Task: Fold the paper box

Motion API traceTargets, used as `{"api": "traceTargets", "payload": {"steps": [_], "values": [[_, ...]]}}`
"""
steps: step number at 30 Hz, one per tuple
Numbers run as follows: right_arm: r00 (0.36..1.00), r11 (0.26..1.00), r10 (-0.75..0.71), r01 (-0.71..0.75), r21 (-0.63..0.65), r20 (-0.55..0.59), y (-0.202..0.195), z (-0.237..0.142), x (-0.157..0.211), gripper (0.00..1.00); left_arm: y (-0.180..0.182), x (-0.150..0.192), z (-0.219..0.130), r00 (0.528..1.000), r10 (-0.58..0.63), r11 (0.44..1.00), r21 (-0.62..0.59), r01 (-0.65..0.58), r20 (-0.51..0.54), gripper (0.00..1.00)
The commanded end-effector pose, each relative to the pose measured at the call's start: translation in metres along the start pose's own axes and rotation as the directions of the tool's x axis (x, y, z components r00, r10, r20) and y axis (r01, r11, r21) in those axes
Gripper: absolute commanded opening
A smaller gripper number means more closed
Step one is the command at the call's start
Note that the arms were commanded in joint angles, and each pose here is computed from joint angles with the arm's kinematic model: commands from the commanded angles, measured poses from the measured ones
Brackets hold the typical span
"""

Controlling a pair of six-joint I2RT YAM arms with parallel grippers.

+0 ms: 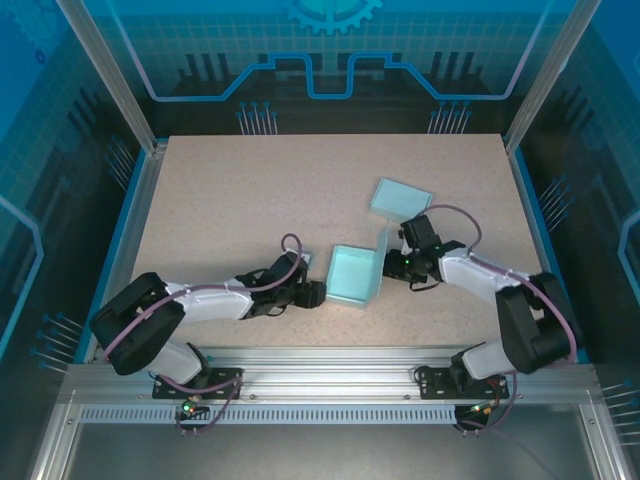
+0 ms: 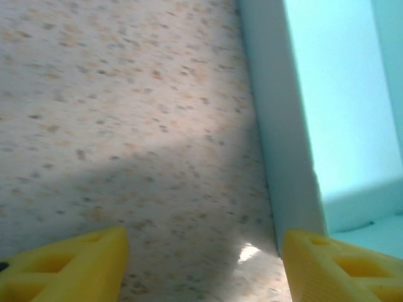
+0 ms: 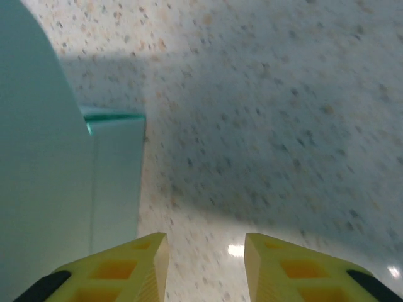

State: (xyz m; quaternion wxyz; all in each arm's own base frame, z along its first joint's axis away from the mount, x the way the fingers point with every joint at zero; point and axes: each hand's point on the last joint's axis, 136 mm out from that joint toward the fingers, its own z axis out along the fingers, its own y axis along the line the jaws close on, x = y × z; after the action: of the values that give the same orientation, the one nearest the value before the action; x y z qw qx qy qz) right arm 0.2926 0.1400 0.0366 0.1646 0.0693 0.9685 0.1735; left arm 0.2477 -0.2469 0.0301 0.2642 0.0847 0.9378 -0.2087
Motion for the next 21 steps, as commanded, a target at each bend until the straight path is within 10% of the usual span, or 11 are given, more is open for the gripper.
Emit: {"api": "traceTargets", "payload": {"steps": [1,8,21], "values": [[0.996,0.988,-0.075,0.081,-0.128,0.051,0.032,0.006,-0.037,0.35,-0.026,0.007,-0.001,1.000,-0.012,0.997,0.079,0.011,0.011,0.67],[0.991,0.975,-0.132,0.129,-0.178,-0.002,0.059,0.030,-0.070,0.30,-0.083,0.019,0.000,0.999,-0.005,0.970,0.244,-0.003,0.034,0.67],[0.998,0.941,-0.022,0.000,0.337,0.064,-0.043,-0.048,-0.069,0.51,-0.038,-0.044,-0.087,0.954,0.013,0.994,0.103,-0.046,0.301,0.70]]}}
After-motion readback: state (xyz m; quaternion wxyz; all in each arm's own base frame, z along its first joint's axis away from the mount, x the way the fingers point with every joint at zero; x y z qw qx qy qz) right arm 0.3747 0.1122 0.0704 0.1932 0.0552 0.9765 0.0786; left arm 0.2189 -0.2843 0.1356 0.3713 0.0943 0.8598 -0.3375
